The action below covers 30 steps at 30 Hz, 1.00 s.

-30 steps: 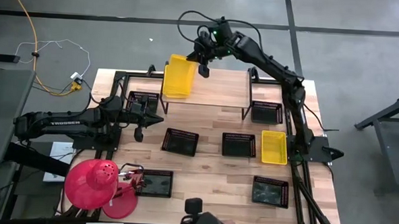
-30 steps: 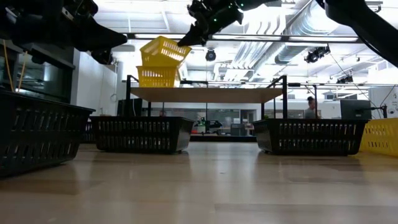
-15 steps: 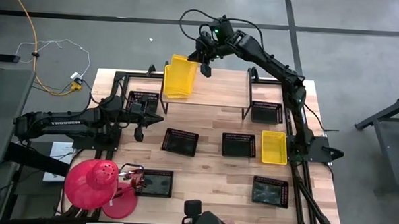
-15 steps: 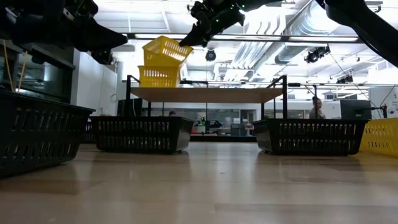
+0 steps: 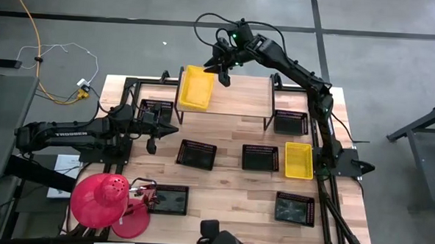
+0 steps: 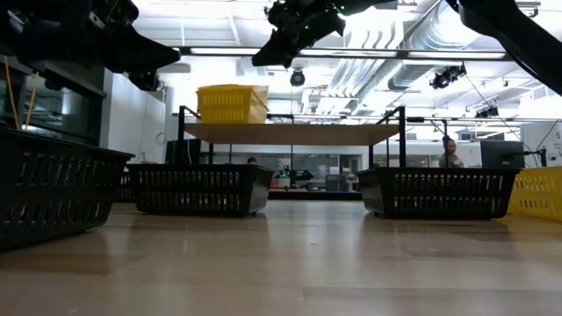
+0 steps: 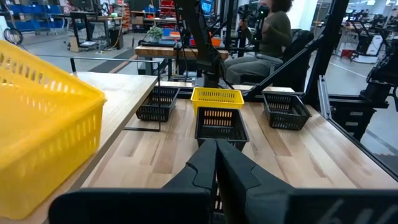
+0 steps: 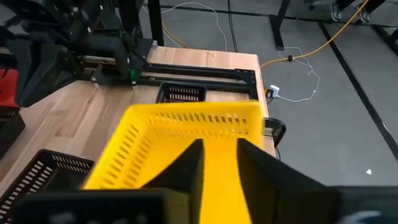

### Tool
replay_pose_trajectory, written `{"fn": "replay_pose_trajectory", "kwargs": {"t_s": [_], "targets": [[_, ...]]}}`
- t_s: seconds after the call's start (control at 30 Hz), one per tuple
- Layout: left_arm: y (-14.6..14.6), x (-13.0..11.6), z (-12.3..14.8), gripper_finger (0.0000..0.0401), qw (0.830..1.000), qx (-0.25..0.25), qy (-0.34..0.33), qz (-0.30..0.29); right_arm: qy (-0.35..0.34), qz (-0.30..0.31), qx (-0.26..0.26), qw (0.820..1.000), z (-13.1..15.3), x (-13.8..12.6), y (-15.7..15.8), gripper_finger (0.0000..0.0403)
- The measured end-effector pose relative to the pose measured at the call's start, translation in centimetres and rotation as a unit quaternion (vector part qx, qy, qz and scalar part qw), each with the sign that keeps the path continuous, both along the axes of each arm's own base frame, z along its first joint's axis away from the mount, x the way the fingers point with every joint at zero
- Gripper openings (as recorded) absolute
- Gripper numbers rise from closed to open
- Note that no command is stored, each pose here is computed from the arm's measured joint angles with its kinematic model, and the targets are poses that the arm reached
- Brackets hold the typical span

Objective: Stack baskets on shelf by color
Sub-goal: Stack the bottom yellow bin on the yellow bin on the shelf

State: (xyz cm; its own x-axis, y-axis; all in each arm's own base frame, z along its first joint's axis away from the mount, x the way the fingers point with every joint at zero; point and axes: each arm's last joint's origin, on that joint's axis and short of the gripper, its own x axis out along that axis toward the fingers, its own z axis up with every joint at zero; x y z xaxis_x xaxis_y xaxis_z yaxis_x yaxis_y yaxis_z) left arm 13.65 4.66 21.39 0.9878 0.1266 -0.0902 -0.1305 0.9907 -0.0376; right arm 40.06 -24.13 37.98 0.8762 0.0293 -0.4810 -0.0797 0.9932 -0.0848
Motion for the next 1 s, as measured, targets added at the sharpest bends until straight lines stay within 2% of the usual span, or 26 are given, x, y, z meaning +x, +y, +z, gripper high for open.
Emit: {"fn": "replay_pose_trajectory", "kwargs": {"t_s": [0.2,0.4,0.53,0.7,0.73,0.83,1.0], "targets": [[0.0,0.0,0.0,0.0,1.0,0.0,0.0,0.0,0.0,-0.007,-0.006,1.0,0.1,0.0,0.0,0.0156],[0.0,0.0,0.0,0.0,1.0,0.0,0.0,0.0,0.004,-0.018,-0.019,1.0,1.4,-1.1,0.4,0.0166],[0.0,0.0,0.0,0.0,1.0,0.0,0.0,0.0,0.029,-0.01,-0.007,1.0,0.1,-0.8,0.6,0.0131],[0.0,0.0,0.0,0.0,1.0,0.0,0.0,0.0,-0.006,-0.004,-0.025,1.0,-2.4,1.2,0.6,0.002],[0.0,0.0,0.0,0.0,1.0,0.0,0.0,0.0,-0.022,-0.005,-0.032,0.999,-2.7,1.6,0.5,0.0011],[0.0,0.0,0.0,0.0,1.0,0.0,0.0,0.0,-0.06,-0.026,-0.038,0.997,-3.3,2.3,0.2,0.0019],[0.0,0.0,0.0,0.0,1.0,0.008,0.002,-0.001,-0.068,-0.075,-0.067,0.993,-5.1,2.8,-0.2,0.0005]]}}
